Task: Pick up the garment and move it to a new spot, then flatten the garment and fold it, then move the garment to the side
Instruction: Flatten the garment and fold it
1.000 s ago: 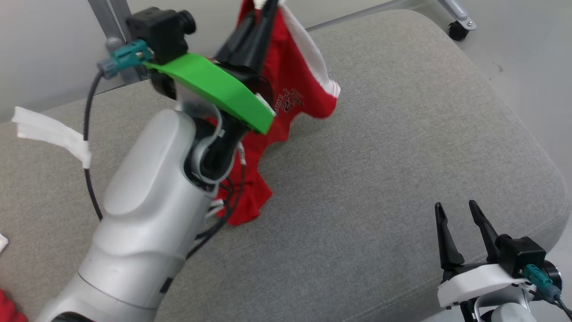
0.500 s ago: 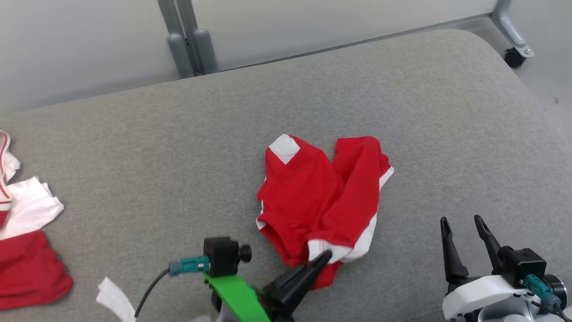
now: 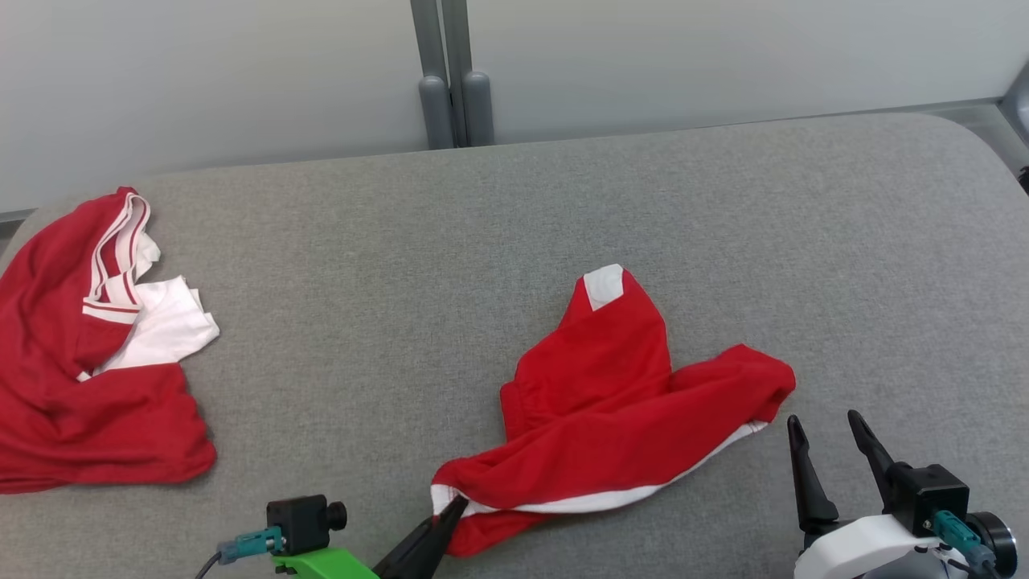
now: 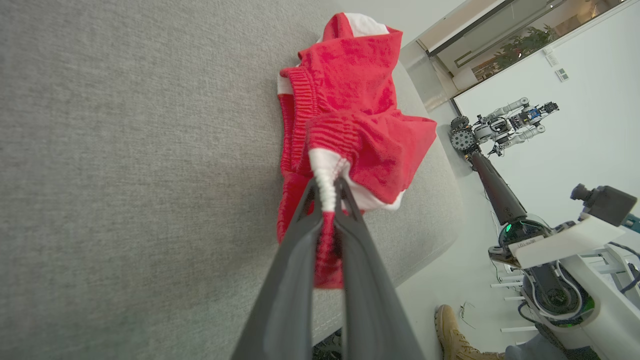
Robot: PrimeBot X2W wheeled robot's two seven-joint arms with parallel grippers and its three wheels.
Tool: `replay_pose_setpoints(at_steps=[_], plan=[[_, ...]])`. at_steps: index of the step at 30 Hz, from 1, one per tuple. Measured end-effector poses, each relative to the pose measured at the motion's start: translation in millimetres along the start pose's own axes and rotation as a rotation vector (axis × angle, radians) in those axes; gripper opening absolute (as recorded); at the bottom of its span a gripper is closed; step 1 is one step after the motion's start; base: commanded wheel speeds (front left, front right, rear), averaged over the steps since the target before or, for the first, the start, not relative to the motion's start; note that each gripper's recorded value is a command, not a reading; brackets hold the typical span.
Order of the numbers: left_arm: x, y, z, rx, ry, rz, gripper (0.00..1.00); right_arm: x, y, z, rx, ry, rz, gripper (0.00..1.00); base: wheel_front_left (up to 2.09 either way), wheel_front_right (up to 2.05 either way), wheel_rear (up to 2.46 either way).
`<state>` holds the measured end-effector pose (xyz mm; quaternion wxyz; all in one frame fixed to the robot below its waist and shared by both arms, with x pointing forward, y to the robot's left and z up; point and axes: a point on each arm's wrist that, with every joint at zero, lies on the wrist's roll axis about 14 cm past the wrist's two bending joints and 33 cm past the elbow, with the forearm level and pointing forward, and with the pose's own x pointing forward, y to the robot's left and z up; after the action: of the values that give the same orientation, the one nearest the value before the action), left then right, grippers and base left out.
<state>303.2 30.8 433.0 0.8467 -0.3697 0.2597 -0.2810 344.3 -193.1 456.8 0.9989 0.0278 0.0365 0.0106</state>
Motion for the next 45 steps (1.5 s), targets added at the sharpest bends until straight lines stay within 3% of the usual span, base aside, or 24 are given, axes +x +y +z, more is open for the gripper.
replay_pose_setpoints(at_steps=[5, 6, 7, 8, 21, 25, 29, 33, 45], plan=[[-13.2, 23.5, 3.0, 0.032, -0.025, 0.078, 0.00, 2.2, 12.2, 1.8, 0.001, -0.006, 0.038, 1.00, 0.00, 0.00, 0.00], [-14.5, 25.2, 3.0, 0.028, -0.030, 0.086, 0.27, 2.1, 13.5, 1.9, 0.001, -0.006, 0.042, 1.00, 0.00, 0.00, 0.00], [-15.0, 26.4, 3.6, 0.025, -0.037, 0.091, 0.97, 2.0, 14.3, 1.8, 0.002, -0.006, 0.044, 1.00, 0.00, 0.00, 0.00], [-15.5, 28.3, 7.9, 0.019, -0.058, 0.099, 1.00, 1.6, 14.7, 1.4, 0.002, -0.005, 0.045, 1.00, 0.00, 0.00, 0.00], [-54.6, 71.9, 66.6, 0.216, -0.344, 0.299, 1.00, -5.0, 6.7, -1.1, 0.011, 0.001, 0.019, 1.00, 0.00, 0.00, 0.00], [-62.8, 64.2, 81.2, 0.305, -0.429, 0.322, 1.00, -4.4, 7.6, -1.2, 0.019, 0.001, 0.020, 1.00, 0.00, 0.00, 0.00], [-64.1, 47.8, 100.2, 0.479, -0.480, 0.318, 1.00, -4.7, 6.7, 1.9, 0.023, -0.010, 0.016, 1.00, 0.00, 0.00, 0.00], [-47.1, 14.7, 100.5, 0.637, -0.484, 0.246, 1.00, -5.7, 2.3, 6.7, 0.023, -0.026, 0.002, 1.00, 0.00, 0.00, 0.00], [55.0, -74.4, 14.6, 0.781, -0.172, -0.194, 1.00, -1.1, -7.6, 11.7, 0.022, -0.039, -0.031, 1.00, 0.00, 0.00, 0.00]])
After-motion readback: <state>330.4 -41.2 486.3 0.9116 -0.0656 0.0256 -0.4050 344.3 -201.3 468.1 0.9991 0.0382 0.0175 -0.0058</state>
